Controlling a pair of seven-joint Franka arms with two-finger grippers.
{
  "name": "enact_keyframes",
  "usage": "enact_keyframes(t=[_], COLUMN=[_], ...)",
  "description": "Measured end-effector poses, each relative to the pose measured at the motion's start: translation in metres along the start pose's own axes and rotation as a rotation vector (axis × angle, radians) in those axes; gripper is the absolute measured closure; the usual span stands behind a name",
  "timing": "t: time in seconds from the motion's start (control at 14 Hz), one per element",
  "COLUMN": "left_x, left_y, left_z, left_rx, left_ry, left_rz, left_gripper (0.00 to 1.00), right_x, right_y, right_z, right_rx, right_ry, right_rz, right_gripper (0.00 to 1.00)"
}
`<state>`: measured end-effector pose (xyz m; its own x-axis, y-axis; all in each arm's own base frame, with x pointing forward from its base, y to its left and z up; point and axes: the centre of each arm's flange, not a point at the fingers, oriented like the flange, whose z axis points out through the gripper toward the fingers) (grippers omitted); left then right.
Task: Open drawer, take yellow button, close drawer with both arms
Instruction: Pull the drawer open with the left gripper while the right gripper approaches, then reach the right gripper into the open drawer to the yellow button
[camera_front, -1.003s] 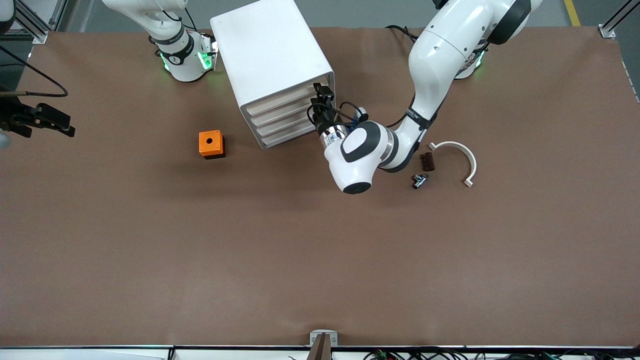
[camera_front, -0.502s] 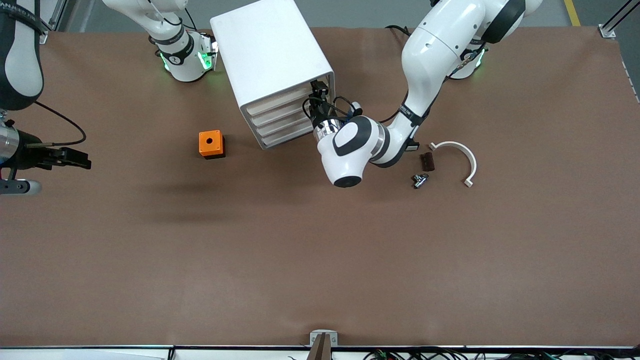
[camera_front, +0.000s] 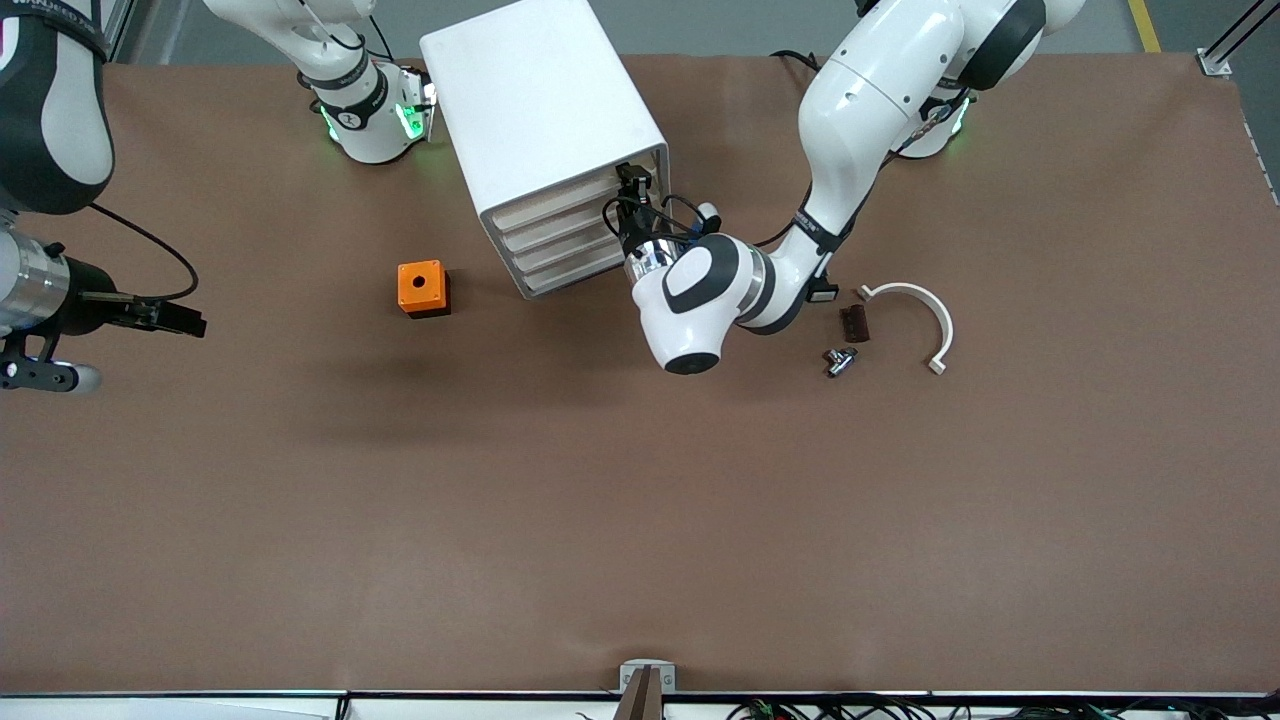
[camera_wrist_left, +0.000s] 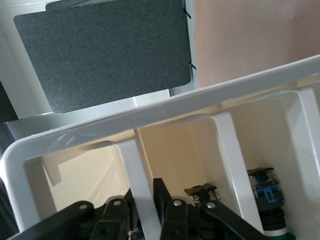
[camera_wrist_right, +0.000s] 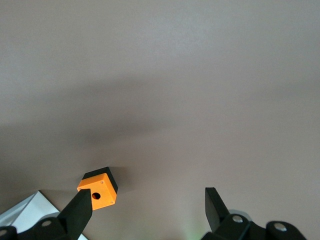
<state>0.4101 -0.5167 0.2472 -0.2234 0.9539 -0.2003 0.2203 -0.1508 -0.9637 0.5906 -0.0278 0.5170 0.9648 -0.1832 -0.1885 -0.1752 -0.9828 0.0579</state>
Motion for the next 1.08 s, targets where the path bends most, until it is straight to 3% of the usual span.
enact_keyframes(t=[0.43,0.72,1.08], left_x=[0.005,0.028,0.052], left_y=[0.003,0.007,0.009], left_z=[-0.010,-0.054,-0.095], left_rx=[0.004,-0.008,-0.024], left_ry=[-0.024,-0.098,-0.178], left_rz=[-0.033,-0.044,-0.049], left_gripper=[0.87,0.85,0.83], right_x=[-0.020,-0.034,-0.059], right_y=[-0.068,-0.092,-0.159], right_z=[0.006,0.011,0.011], right_rx=[-0.016,0.019,0.005], right_ry=[-0.022,-0.046,-0.034], right_rz=[0.187,0.255,0.347], right_gripper=[0.00,0.00,0.00])
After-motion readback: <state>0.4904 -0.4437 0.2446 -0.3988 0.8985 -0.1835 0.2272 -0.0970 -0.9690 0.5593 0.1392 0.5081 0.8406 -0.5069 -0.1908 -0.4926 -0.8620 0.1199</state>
